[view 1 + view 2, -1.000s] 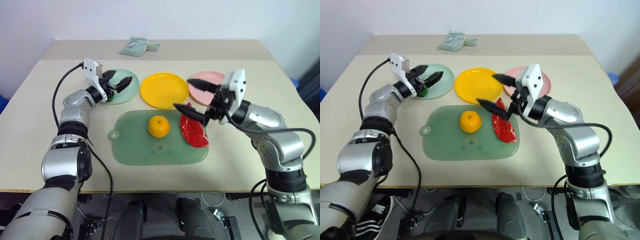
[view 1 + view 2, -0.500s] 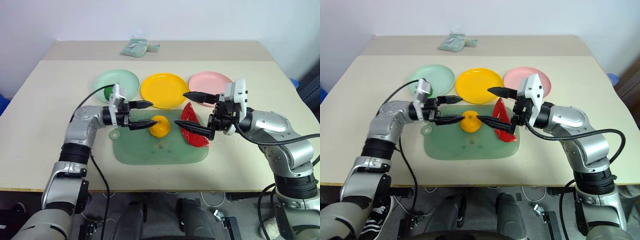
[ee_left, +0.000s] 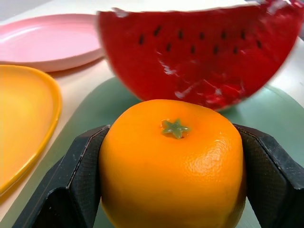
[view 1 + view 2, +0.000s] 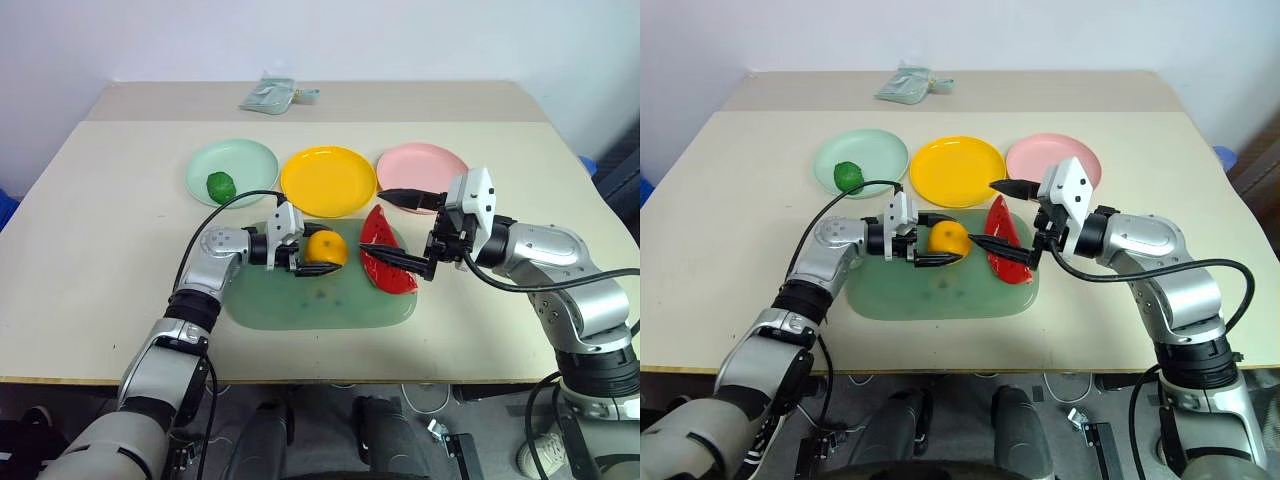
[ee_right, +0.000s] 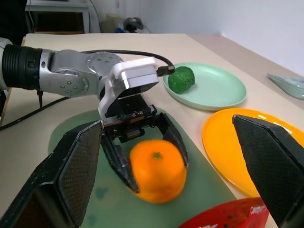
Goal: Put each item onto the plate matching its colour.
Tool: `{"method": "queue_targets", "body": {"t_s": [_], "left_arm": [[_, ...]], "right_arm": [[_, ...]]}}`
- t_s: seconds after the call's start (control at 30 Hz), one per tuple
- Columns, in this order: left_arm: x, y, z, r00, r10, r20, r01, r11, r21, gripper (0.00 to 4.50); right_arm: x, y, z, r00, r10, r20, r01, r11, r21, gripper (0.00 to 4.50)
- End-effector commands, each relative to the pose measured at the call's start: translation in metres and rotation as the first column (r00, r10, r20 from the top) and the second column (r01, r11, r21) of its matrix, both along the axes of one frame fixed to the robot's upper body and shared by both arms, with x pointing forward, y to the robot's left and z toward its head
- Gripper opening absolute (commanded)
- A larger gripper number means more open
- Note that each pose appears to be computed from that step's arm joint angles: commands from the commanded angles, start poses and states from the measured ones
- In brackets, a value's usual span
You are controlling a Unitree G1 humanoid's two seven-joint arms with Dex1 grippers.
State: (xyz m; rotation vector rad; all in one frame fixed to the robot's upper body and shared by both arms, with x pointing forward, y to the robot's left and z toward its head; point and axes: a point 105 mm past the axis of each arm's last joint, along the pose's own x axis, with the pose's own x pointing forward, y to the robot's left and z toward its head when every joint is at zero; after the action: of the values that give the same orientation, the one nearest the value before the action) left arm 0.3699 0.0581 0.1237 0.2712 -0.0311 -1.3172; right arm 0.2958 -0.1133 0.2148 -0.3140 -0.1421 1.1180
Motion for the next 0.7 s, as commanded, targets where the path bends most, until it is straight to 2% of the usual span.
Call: {"method": "queue_targets", "body": {"t_s": [0.03, 0.13, 0.2, 0.33, 0.47, 0.53, 0.7], "left_arm": [[0.036, 0.002, 0.060, 0.976, 0.208, 0.063, -0.188, 0.954, -0.234, 3.34], [0.067, 0.010, 0.085, 0.905, 0.426, 0.002, -0.399, 0.850, -0.344, 3.34], [0.080, 0.014, 0.092, 0.857, 0.515, -0.030, -0.489, 0.794, -0.361, 3.34], [0.094, 0.020, 0.079, 0.779, 0.608, -0.153, -0.617, 0.700, -0.359, 3.34], [0.095, 0.011, 0.071, 0.764, 0.630, -0.141, -0.637, 0.701, -0.320, 3.34], [0.096, 0.010, 0.069, 0.758, 0.639, -0.129, -0.644, 0.703, -0.301, 4.37], [0.093, 0.010, 0.084, 0.797, 0.597, -0.087, -0.587, 0.733, -0.343, 4.46]], "right_arm": [[0.003, -0.006, 0.019, 0.996, -0.043, 0.082, 0.040, 0.998, 0.042, 4.50], [0.025, -0.013, 0.026, 0.975, -0.173, 0.141, 0.166, 0.984, 0.061, 4.50], [0.043, -0.019, 0.024, 0.956, -0.256, 0.146, 0.251, 0.967, 0.049, 4.50], [0.076, -0.039, 0.013, 0.896, -0.418, 0.149, 0.424, 0.905, -0.008, 4.50], [0.072, -0.034, 0.020, 0.907, -0.390, 0.159, 0.393, 0.920, 0.017, 4.50], [0.070, -0.033, 0.020, 0.908, -0.381, 0.176, 0.386, 0.922, 0.003, 4.50], [0.056, -0.025, 0.014, 0.946, -0.321, 0.032, 0.322, 0.946, -0.034, 4.50]]}}
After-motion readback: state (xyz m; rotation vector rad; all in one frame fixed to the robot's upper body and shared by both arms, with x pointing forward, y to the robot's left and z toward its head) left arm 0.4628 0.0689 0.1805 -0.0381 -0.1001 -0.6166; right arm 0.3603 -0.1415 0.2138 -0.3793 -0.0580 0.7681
